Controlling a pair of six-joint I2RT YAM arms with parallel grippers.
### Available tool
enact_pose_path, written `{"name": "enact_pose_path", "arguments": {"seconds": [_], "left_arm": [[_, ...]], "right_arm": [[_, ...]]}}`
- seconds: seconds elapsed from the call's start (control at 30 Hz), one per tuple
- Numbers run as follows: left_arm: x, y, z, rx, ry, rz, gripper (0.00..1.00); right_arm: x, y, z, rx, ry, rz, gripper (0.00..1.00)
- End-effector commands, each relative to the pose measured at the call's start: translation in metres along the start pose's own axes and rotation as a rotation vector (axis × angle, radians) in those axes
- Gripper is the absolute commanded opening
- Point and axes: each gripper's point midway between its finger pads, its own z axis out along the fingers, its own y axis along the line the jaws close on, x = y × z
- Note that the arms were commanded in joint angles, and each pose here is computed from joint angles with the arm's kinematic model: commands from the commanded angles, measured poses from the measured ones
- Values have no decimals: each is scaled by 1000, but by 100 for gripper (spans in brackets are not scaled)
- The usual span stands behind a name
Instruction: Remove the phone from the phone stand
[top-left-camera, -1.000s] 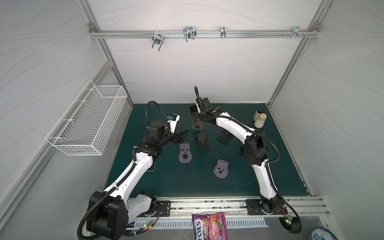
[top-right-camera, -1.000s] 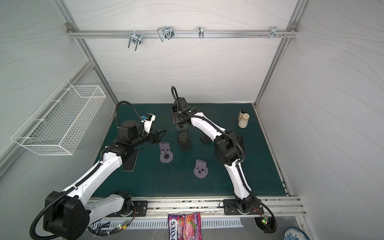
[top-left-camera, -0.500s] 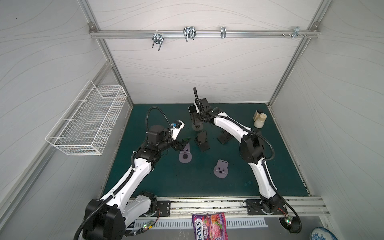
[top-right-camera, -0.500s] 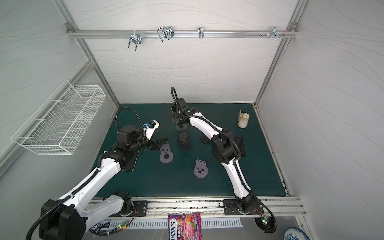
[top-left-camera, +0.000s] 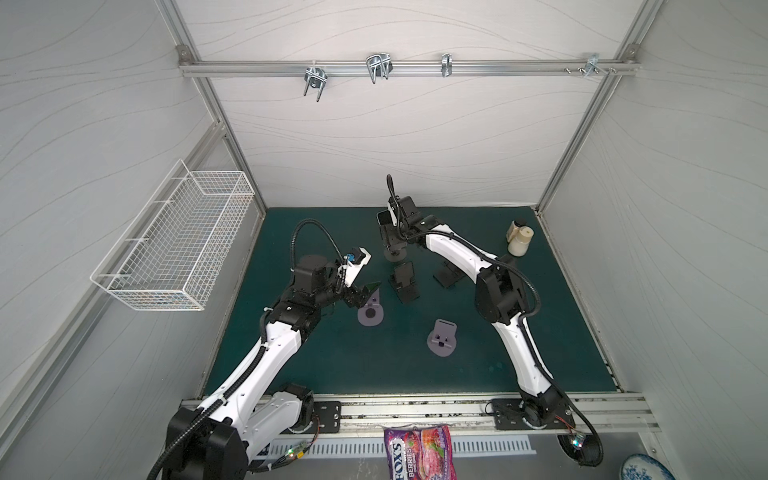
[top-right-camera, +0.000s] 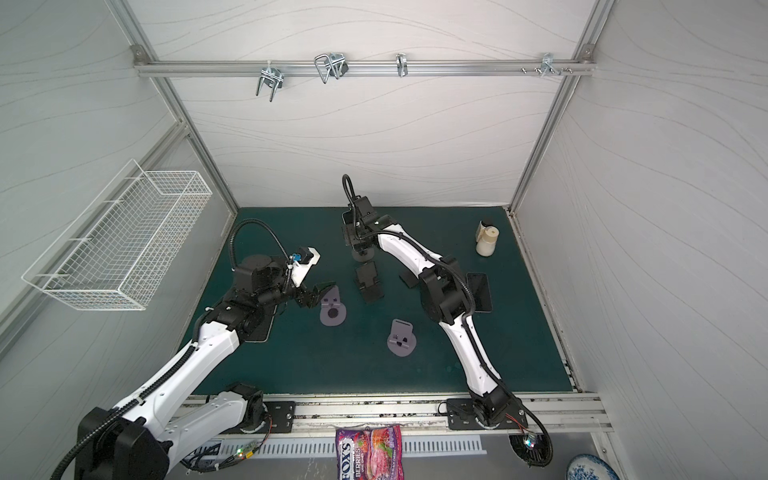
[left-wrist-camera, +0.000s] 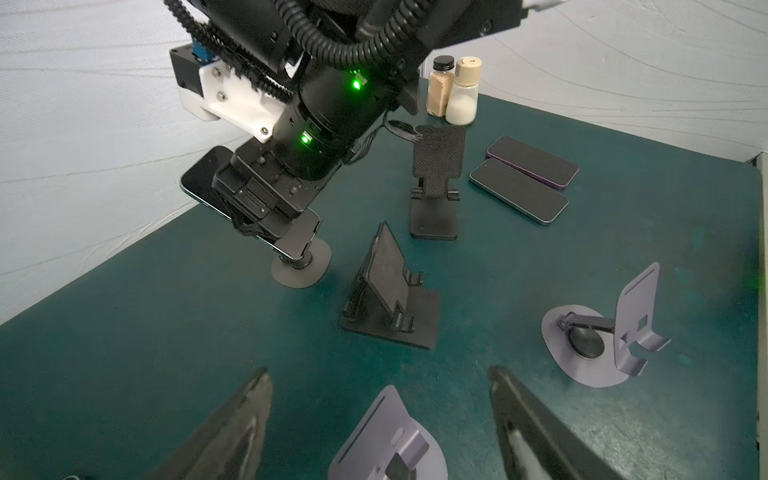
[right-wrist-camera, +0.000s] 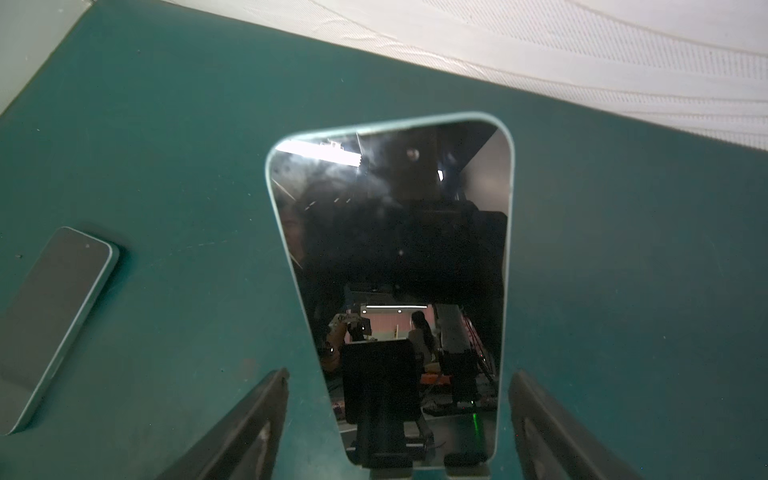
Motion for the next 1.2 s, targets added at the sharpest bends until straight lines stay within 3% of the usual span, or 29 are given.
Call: {"name": "enact_pose_path", "arguments": {"seconds": [0.0,1.17], "left_arm": [[-6,0,-1,-13,-16,61,83],[8,-4,7,-6,-2,139,84]], "right_arm": [[-5,-2,7,-3,-17,-17,86],[2,-24,37,36,-20,-38,88]]}}
